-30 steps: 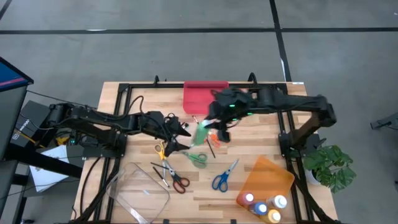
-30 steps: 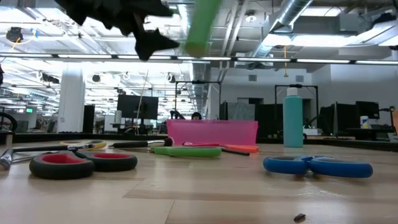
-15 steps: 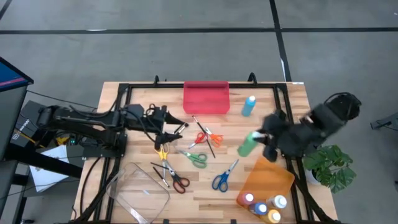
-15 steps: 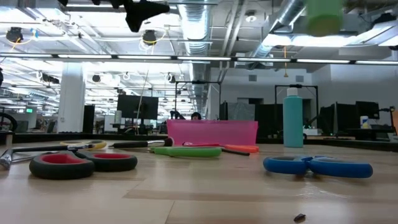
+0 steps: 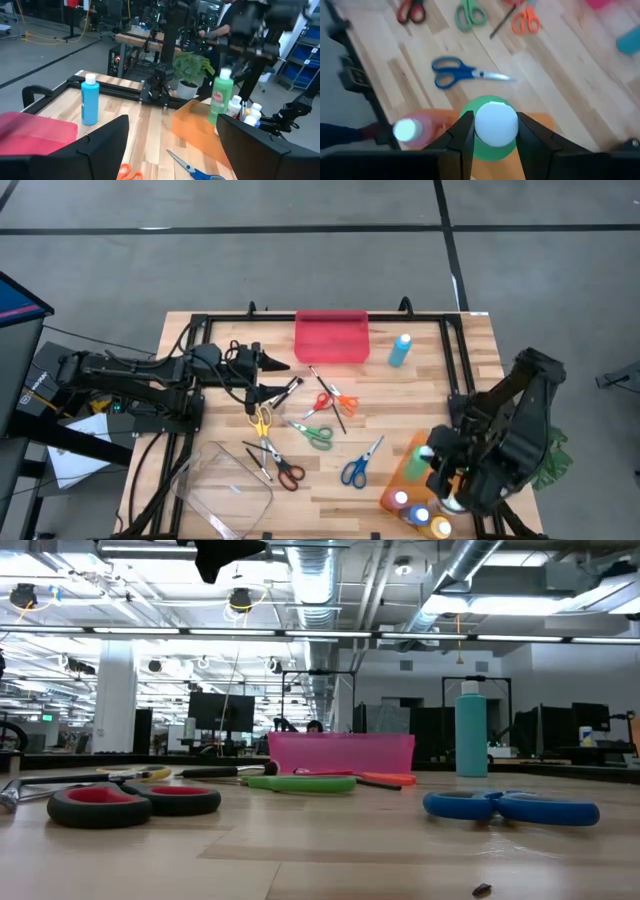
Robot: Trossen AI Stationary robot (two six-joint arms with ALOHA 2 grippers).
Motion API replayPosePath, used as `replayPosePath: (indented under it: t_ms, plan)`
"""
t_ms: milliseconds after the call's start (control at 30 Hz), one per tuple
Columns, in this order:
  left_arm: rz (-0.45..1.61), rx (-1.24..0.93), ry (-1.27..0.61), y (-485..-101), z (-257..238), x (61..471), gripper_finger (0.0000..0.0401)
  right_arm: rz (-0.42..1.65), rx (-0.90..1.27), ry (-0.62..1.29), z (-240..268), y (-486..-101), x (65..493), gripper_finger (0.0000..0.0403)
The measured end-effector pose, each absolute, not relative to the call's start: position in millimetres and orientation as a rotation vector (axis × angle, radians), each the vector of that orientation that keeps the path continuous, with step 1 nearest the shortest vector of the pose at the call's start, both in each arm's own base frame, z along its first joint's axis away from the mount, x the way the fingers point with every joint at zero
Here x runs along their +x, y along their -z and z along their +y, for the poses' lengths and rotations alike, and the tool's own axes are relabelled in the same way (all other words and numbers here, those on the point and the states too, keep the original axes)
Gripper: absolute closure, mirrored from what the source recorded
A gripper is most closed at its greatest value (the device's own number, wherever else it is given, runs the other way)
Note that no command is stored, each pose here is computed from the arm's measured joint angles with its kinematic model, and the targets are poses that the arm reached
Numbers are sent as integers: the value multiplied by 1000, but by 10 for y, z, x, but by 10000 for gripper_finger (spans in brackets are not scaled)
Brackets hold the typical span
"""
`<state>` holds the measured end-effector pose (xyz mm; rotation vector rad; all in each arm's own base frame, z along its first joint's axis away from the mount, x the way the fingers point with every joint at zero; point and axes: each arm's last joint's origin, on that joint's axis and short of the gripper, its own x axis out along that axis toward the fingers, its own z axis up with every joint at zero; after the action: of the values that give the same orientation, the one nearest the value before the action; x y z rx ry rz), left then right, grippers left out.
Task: Pick & Place Paint Supplies
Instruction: Put the green paint bottle into the orange bin
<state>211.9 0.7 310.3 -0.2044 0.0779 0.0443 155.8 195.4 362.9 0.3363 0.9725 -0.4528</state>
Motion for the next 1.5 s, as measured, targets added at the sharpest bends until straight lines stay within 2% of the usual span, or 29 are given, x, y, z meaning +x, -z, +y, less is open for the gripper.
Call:
replayPosePath:
  t_ms: [167,500,833,1500]
  plan:
    - [76,-205,-65,-3102,50,2119,103,1022,342,511,2080,-3427,1528,292]
    - [75,-206,-75,-3102,72,2118,103,988,415,600,2345,-3140,1291,292]
    - [73,-205,-95,-3102,78,2118,103,1002,346,676,2535,-2803,1320,292]
    - [68,-203,-142,-3102,91,2116,103,990,342,651,2697,-2683,1233,292]
